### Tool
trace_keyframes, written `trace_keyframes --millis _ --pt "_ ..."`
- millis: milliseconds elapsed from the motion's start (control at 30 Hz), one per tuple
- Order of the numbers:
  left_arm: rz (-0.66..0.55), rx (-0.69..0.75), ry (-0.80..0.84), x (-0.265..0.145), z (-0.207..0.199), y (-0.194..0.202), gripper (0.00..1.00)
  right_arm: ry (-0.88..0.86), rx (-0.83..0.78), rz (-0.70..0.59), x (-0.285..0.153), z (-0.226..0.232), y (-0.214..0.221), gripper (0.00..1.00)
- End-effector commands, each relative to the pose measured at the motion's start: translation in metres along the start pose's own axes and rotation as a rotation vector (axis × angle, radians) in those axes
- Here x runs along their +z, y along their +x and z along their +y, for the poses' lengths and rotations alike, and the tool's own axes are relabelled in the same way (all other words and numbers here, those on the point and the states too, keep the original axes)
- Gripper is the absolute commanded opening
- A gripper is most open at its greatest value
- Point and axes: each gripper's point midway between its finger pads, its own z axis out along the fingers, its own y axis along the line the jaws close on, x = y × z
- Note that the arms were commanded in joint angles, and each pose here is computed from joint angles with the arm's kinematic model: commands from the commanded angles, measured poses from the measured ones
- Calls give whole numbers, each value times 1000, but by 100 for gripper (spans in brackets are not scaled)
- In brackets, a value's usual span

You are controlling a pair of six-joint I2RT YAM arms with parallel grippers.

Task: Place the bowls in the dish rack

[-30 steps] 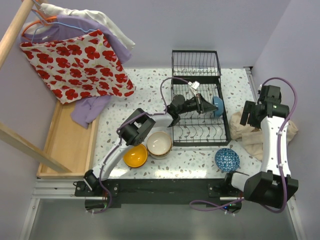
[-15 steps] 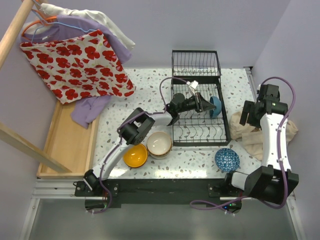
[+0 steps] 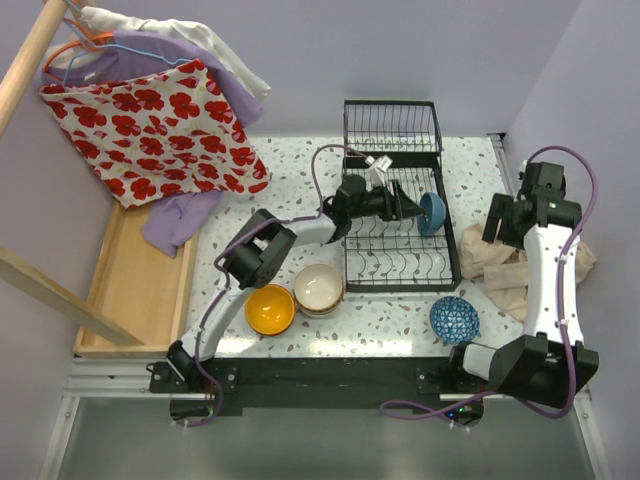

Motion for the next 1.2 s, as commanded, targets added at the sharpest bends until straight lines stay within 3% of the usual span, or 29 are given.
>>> trace_keyframes --millis 0,200,267,367,500,567,600,767,900,967,1167 --pt "-24 178 -38 -21 -37 -47 68 16 3 -47 -18 -8 -5 79" --pt "70 317 -186 -47 -42 -52 68 11 0 -71 -29 -10 1 80" --pt "118 432 -198 -63 -44 -40 68 -2 -13 -92 -35 -9 3 81" --pt "180 722 -42 -92 -105 -26 67 -20 -69 -110 -43 -10 4 82" --pt "397 965 134 -121 -130 28 67 -15 -21 -216 -67 -14 -17 82" --pt "441 979 103 -126 -129 36 67 -52 3 -265 -77 -9 -31 82" --pt "523 932 64 -136 -118 48 66 -74 1 -277 -79 -5 -36 82" --pt "658 986 -63 -160 -117 45 60 -171 28 -250 -69 15 -41 81" --pt "824 1008 -125 -208 -114 71 57 -231 35 -254 -60 28 -40 81" --pt "821 1052 -187 -229 -121 68 57 -247 29 -263 -61 31 -40 81" --pt "1001 1142 -246 -305 -96 99 59 -271 6 -328 -70 33 -45 82"
